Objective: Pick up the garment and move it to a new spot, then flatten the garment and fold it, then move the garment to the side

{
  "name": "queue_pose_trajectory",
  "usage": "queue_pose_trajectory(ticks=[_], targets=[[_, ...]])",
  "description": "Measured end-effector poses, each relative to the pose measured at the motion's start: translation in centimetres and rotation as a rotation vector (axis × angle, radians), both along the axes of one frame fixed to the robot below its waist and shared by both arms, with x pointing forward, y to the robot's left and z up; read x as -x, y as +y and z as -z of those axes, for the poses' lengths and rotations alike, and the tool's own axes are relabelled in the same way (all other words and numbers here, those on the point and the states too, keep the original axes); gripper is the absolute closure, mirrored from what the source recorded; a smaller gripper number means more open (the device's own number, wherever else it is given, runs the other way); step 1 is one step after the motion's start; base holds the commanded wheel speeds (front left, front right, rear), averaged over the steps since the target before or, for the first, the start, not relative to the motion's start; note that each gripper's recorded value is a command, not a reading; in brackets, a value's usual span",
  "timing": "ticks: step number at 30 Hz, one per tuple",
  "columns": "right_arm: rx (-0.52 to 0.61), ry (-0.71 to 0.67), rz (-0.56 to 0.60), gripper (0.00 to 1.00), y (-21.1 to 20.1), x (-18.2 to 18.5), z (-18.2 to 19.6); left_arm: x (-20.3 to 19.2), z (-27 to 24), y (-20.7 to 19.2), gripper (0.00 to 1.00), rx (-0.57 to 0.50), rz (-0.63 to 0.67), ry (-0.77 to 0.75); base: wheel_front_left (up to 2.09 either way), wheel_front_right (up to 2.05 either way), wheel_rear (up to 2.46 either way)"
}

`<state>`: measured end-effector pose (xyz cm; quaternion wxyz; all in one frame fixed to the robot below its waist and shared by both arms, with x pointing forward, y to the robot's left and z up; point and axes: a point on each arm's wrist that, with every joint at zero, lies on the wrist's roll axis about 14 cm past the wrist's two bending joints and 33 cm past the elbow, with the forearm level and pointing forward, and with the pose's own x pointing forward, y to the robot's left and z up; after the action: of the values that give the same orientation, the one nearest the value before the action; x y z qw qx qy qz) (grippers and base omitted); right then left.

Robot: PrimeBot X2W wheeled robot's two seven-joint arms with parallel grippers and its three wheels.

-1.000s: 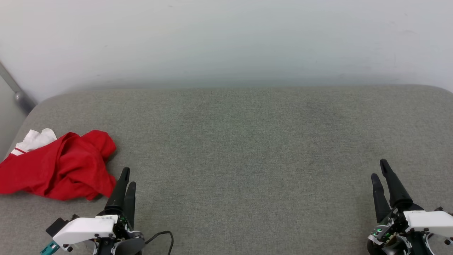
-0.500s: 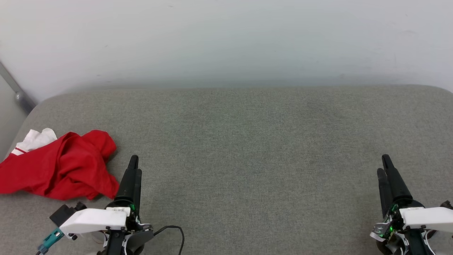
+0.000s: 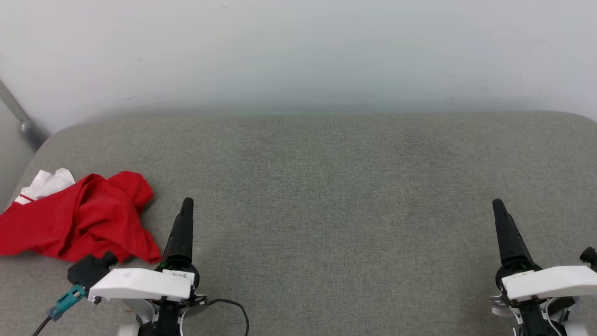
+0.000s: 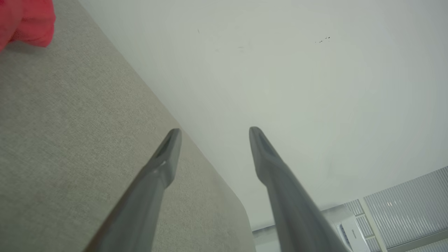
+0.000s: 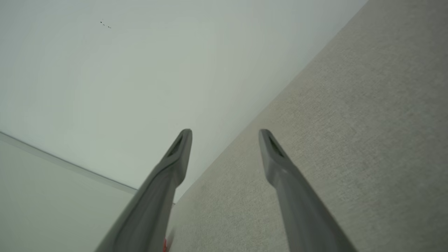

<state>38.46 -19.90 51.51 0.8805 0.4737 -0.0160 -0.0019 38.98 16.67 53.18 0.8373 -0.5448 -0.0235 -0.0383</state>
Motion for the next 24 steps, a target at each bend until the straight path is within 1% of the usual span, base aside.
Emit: queue_pose_trajectory(ticks=[9, 19, 24], targets=[[0.24, 0.006, -0.007, 0.0, 0.2, 0.0, 0.3, -0.1, 0.1, -1.0, 0.0, -0.245, 0.013, -0.016, 0.0, 0.0, 0.0], [0.434, -0.011, -0.022, 0.0, 0.7, -0.1, -0.1, -0.1, 0.1, -1.8, 0.0, -0.467, 0.024, -0.042, 0.0, 0.0, 0.0], [0.509, -0.019, -0.031, 0.0, 0.9, -0.1, -0.4, -0.1, -0.1, -2.2, 0.0, -0.556, 0.026, -0.061, 0.0, 0.0, 0.0]])
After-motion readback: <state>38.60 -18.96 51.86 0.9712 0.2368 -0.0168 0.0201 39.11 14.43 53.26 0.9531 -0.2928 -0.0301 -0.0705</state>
